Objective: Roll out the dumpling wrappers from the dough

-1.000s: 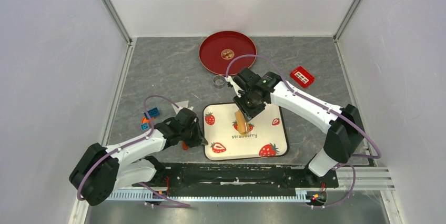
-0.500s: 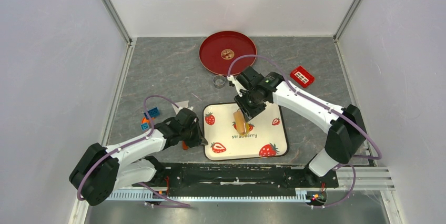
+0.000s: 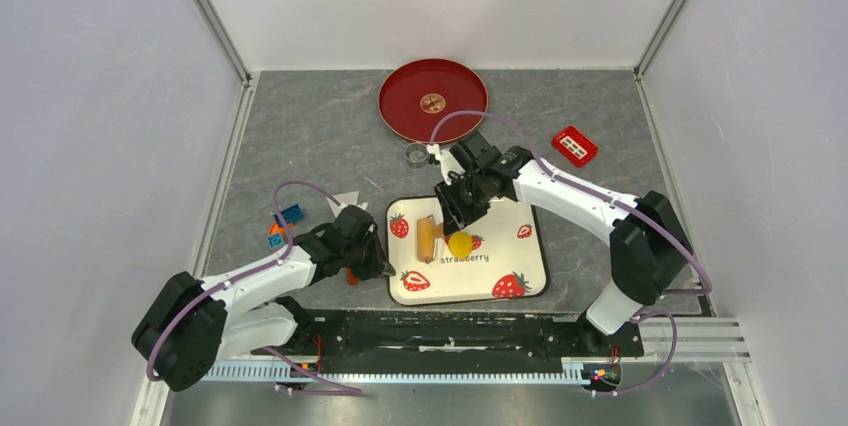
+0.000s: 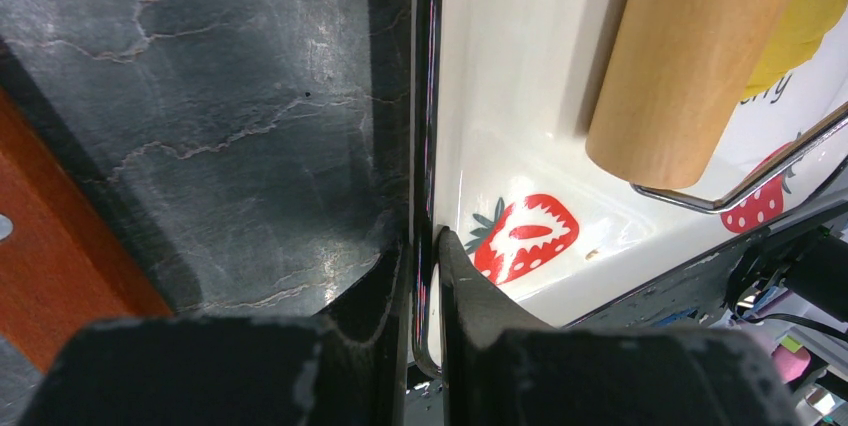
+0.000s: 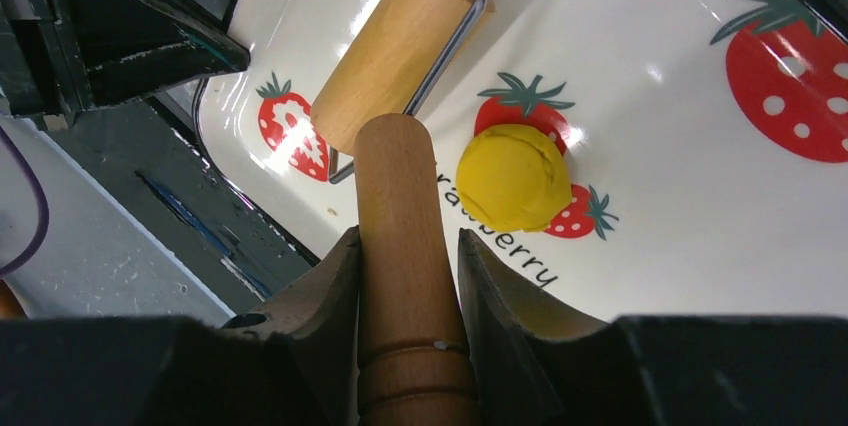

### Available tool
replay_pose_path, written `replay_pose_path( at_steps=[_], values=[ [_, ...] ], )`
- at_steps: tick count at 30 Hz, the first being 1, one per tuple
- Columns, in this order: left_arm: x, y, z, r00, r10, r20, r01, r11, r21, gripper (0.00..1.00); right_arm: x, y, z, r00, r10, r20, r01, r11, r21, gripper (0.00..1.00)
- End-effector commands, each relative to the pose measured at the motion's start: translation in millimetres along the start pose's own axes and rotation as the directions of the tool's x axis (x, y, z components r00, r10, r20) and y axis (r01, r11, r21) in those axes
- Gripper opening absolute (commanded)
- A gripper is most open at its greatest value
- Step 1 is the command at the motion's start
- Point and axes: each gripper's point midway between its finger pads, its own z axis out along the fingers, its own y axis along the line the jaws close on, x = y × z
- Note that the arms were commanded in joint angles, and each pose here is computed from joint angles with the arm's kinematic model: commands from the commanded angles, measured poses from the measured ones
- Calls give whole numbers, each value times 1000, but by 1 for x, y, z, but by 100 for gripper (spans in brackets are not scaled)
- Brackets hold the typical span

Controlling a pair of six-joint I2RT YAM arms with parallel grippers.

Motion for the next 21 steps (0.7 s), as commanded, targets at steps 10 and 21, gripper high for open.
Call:
replay_pose_path(
  at_steps=[10, 21],
  values=[
    [-2, 14, 4, 1000, -12, 16, 13, 998, -62, 2, 17, -6, -23, 980, -110, -164, 139, 974, 178, 0],
    [-2, 14, 4, 1000, -12, 16, 13, 998, -62, 2, -35, 33, -83, 991, -117, 62, 110, 987, 116, 0]
  ],
)
